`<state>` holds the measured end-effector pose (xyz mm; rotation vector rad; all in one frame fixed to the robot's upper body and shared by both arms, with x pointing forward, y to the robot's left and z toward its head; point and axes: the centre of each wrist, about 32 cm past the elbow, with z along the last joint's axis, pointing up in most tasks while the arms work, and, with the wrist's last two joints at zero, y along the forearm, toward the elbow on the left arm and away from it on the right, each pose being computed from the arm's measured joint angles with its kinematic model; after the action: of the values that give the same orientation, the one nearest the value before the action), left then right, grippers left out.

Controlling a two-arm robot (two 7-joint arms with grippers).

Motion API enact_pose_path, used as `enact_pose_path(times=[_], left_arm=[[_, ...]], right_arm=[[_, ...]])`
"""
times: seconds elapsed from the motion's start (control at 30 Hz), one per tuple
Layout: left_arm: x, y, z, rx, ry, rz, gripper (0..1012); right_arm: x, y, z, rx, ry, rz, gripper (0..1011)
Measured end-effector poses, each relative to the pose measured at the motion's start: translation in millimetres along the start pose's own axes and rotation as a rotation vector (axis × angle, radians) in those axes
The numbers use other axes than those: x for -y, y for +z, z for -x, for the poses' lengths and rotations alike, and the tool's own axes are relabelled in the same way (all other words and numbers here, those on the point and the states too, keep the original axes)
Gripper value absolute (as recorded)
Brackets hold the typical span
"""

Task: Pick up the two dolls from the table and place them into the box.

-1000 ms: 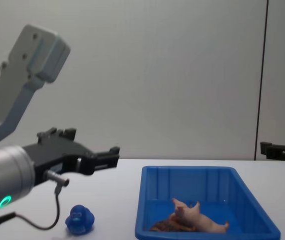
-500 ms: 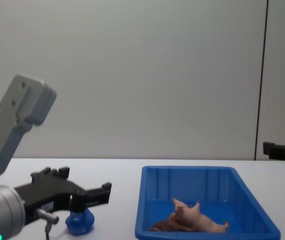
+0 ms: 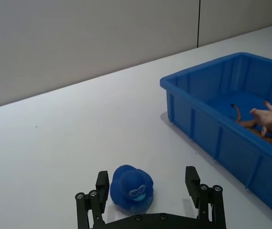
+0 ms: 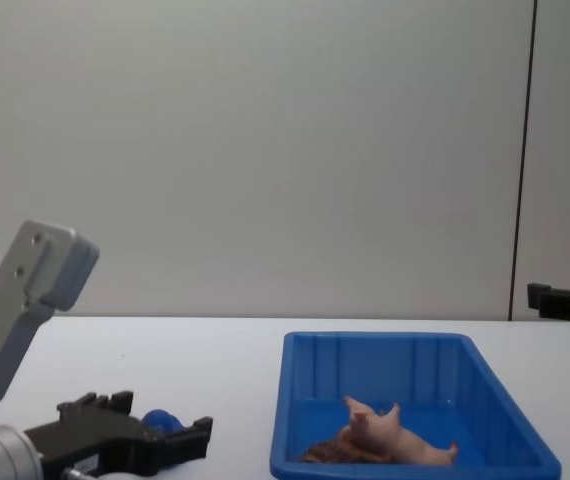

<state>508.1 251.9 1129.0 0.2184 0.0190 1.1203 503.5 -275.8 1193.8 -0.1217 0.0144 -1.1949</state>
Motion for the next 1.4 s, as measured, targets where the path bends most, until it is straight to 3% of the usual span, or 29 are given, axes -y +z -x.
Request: enact_pose_path(times=[0.27,0.47,0.67,1.03,1.4], left_arm=[[7.2,-10.1,-12.9,-0.016,-0.008,-0.027,1001],[11.6,-11.9,-19.9,-0.012,-0.016,-0.035,1002],[16.4,-11.1,-25.7,0.0,-0.023,-0.043,864],[21.8,-10.0,-30.5,0.022,-0.034,-0.059,564],[25.2,-5.8,-30.9,0.038,-0.041,-0.065,476]], right_arm=[[0.2,-0.2,-0.1,0.0,0.0,0.0,1001],[0.2,-0.2,-0.1,0.0,0.0,0.001,1000],[0.2,-0.3,-0.1,0.0,0.0,0.001,1000],[0.2,-0.3,-0.1,0.0,0.0,0.001,1000],[0.2,-0.3,-0.1,0.0,0.0,0.001,1000]])
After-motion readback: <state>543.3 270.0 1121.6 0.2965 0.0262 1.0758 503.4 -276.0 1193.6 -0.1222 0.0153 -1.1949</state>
